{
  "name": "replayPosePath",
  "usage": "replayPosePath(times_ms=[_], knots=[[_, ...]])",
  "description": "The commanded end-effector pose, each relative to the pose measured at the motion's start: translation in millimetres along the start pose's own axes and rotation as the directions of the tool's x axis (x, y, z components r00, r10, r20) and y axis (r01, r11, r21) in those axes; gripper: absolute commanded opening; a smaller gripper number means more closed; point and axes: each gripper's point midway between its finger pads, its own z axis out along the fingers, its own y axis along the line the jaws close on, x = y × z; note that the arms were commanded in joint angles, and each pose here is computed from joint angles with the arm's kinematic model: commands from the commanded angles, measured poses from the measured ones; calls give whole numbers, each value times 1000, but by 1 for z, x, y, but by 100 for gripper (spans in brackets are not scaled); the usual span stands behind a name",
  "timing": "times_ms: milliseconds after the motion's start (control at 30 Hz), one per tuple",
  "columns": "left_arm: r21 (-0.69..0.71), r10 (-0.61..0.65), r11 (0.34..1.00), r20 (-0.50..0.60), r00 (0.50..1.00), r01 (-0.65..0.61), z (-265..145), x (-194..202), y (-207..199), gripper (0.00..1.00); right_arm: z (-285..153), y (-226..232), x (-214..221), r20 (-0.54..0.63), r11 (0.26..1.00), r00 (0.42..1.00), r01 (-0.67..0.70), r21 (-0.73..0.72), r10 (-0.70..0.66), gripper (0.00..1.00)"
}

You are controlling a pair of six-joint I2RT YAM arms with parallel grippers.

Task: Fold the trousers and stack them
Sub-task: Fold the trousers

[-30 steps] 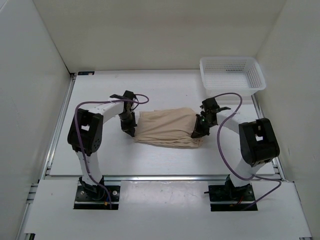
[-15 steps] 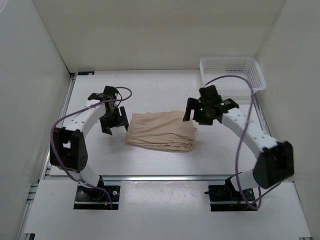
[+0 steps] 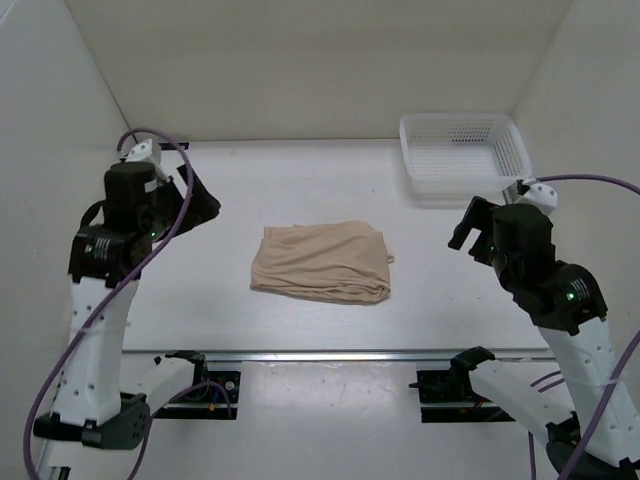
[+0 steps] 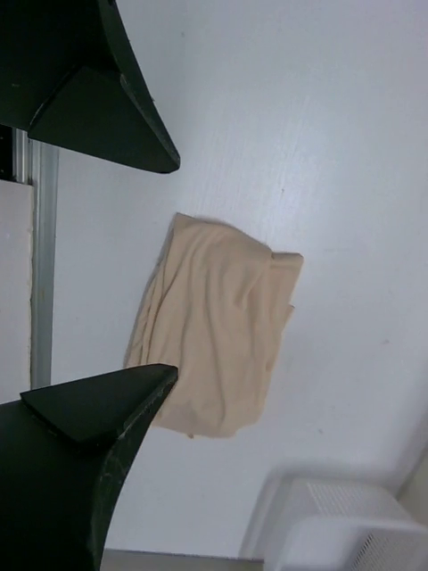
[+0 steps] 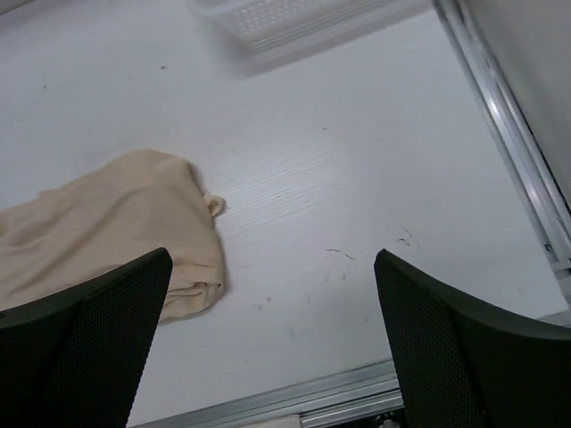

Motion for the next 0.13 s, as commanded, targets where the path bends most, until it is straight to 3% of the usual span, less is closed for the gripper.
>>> replayPosePath(times_ms=[0, 100], knots=[[55, -32, 998, 72, 997, 28, -23, -8, -6, 99, -12, -40, 10, 18, 989, 1000, 1, 147, -4, 99], [82, -33, 996, 81, 996, 26, -31, -5, -8, 99, -20, -49, 18, 12, 988, 1000, -12, 152, 10, 99]])
